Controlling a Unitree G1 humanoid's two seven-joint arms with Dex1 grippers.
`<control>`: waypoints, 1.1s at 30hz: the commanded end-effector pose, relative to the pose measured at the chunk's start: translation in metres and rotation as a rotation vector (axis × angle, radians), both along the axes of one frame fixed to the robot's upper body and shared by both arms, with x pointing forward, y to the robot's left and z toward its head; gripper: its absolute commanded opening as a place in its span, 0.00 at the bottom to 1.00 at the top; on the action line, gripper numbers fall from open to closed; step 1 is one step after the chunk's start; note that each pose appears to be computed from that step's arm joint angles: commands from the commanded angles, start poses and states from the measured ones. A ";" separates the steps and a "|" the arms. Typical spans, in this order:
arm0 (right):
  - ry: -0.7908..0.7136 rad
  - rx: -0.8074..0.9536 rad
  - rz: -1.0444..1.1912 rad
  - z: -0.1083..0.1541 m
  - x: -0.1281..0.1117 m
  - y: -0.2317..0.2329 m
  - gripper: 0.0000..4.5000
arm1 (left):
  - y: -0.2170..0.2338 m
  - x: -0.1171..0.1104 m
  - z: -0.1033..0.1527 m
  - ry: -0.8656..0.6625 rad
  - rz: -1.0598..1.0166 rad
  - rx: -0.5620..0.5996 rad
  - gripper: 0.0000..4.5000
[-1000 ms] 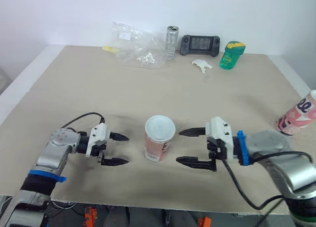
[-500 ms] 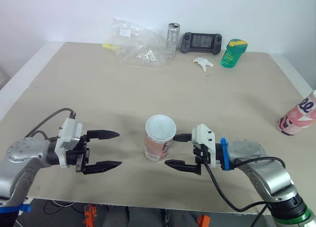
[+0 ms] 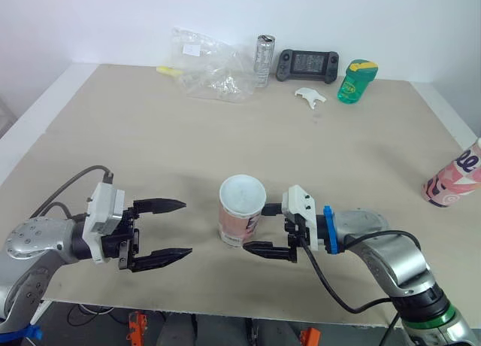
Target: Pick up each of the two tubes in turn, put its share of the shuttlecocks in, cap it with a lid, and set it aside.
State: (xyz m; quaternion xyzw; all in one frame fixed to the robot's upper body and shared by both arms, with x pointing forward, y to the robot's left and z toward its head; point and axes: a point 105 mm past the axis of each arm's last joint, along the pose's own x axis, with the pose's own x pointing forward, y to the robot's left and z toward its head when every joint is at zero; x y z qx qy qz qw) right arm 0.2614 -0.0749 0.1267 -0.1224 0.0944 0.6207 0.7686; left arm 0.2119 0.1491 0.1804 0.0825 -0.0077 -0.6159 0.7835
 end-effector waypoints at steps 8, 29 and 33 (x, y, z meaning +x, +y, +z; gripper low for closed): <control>-0.040 0.038 0.044 0.010 0.006 0.009 1.00 | -0.009 0.000 0.005 -0.055 -0.033 -0.030 0.98; -0.036 0.089 0.044 0.006 0.015 0.019 0.53 | -0.012 0.004 -0.005 -0.038 -0.075 -0.017 1.00; -0.045 0.091 0.020 0.013 0.017 0.010 0.53 | -0.014 0.007 -0.003 -0.033 -0.080 -0.030 1.00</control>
